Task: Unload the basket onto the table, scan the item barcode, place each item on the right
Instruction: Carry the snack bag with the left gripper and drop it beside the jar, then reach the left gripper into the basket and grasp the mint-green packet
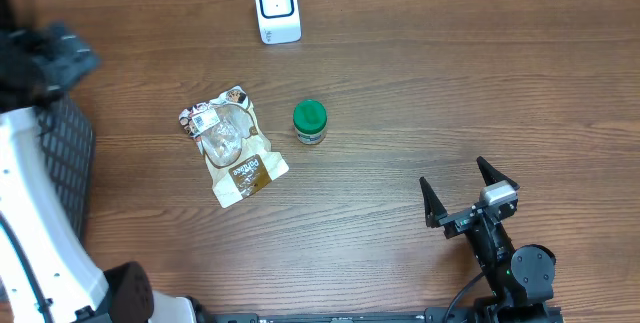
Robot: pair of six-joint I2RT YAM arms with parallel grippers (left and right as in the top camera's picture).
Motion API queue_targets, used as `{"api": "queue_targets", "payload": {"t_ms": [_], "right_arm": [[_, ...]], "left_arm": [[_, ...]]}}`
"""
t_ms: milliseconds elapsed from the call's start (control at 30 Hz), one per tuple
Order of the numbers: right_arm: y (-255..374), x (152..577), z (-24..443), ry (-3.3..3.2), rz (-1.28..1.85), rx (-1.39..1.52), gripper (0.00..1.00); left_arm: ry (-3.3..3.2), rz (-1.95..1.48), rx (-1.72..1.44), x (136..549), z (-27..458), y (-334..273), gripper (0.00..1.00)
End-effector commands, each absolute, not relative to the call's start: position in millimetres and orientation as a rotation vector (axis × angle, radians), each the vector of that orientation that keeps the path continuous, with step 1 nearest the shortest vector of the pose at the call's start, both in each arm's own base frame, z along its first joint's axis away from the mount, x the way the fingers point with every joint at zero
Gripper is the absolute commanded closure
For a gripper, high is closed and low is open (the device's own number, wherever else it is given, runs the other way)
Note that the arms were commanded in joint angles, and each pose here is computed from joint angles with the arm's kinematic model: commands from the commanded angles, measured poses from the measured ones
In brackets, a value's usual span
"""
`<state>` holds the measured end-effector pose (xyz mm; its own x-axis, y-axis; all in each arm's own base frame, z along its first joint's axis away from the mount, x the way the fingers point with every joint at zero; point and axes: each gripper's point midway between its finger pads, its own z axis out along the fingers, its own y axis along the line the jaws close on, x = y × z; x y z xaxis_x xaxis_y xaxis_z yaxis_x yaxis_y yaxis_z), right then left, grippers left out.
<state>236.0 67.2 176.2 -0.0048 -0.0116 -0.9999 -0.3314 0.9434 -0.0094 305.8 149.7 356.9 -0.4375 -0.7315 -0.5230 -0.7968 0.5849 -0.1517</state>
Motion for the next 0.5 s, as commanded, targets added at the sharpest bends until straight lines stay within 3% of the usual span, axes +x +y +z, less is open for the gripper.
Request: {"api": "queue_targets", "payload": {"t_ms": [0,267,467], "right_arm": [[68,236,174,1.560,0.264,-0.271,0.00],[68,236,174,1.560,0.264,-0.271,0.00],[68,236,174,1.560,0.264,-0.271,0.00]], "left_arm": [[2.181,0.071,-1.510,280,336,187,0.00],[2.067,0.201,-1.941,206,264,271,0.14],[2.094,0.230,-2.070,181,208,289,0.14]]}}
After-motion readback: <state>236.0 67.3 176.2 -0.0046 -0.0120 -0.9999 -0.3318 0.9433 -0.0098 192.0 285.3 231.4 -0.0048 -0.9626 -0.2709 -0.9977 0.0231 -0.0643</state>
